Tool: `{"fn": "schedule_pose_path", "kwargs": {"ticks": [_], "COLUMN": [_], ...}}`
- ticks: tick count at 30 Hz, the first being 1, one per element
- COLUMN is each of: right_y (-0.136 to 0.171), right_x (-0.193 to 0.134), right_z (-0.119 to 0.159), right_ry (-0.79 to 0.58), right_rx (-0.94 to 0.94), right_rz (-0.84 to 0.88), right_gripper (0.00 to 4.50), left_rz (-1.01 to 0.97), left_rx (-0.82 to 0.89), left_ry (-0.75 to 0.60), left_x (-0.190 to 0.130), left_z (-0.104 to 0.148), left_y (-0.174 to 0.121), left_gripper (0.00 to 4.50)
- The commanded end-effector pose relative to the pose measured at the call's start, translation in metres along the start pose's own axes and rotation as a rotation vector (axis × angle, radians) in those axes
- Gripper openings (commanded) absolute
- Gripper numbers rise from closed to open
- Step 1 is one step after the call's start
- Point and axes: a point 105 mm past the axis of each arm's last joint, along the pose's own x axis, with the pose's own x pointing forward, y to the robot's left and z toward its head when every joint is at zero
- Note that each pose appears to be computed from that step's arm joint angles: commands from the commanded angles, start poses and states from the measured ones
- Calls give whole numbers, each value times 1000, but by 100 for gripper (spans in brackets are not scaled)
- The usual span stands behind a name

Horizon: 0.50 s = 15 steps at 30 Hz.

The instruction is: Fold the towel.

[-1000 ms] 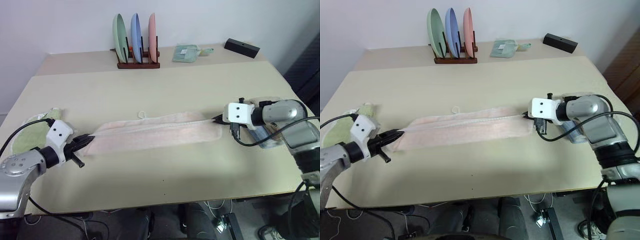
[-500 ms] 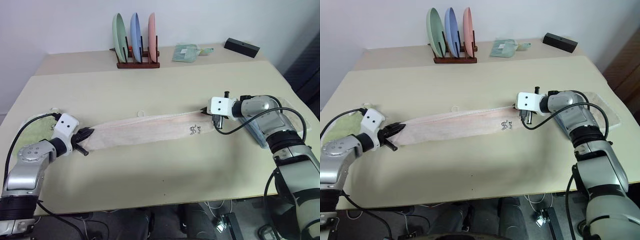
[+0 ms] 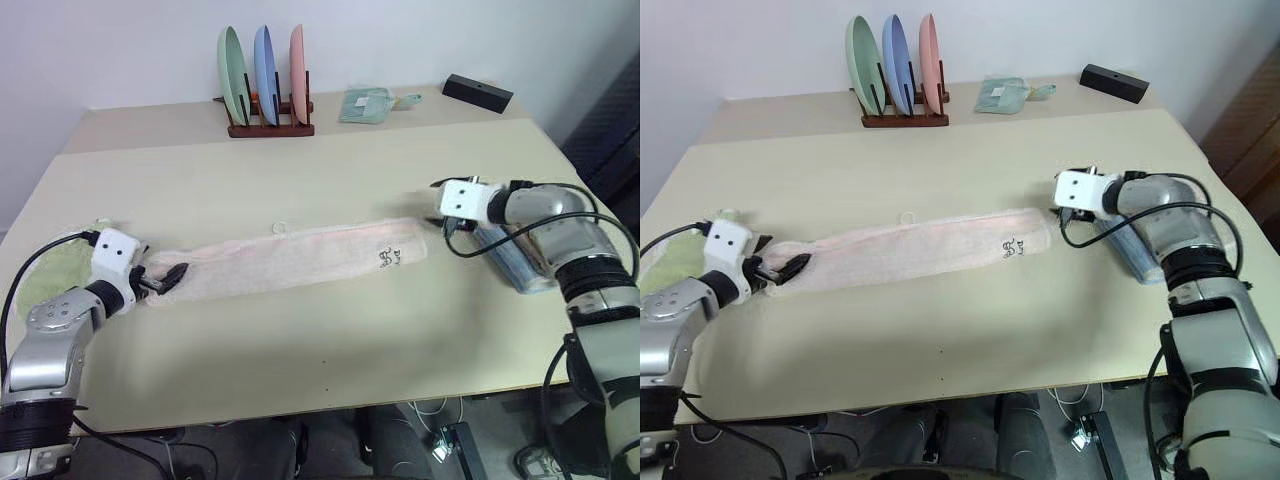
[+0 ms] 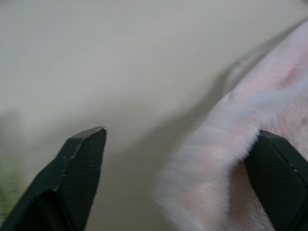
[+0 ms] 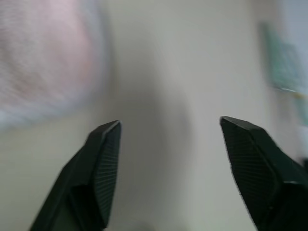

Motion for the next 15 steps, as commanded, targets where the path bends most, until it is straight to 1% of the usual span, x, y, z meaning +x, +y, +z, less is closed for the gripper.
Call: {"fn": "schedule_pose_path", "kwargs": {"ticks": [1,4,11,12,13,14,15], "right_y": [-22,-16,-14,6,26,49,63], "right_x": [-31,-39,-42,-49,-56,-61,-66], "right_z": [9,11,14,20,28,36,43], "right_ry": [-58,-48,-32,-115,-176,-215,-228], "right_rx": [128,163,183,457,653,826,928], "right_rz": [-125,-110,-109,-80,-19,52,101], "right_gripper": [336,336,336,363,391,419,419], "left_rz": [81,91,93,25,-27,-94,-136], "left_rx": [-52,-74,-80,-34,0,41,65], "left_ry": [-109,-112,-109,-166,-209,-251,-275], "left_x": [-15,-18,-19,-13,-9,-7,-7], "left_z": [25,25,26,42,55,66,72], "left_y": [11,11,11,-6,-20,-37,-48], "left_gripper": [446,446,446,449,450,450,450]}}
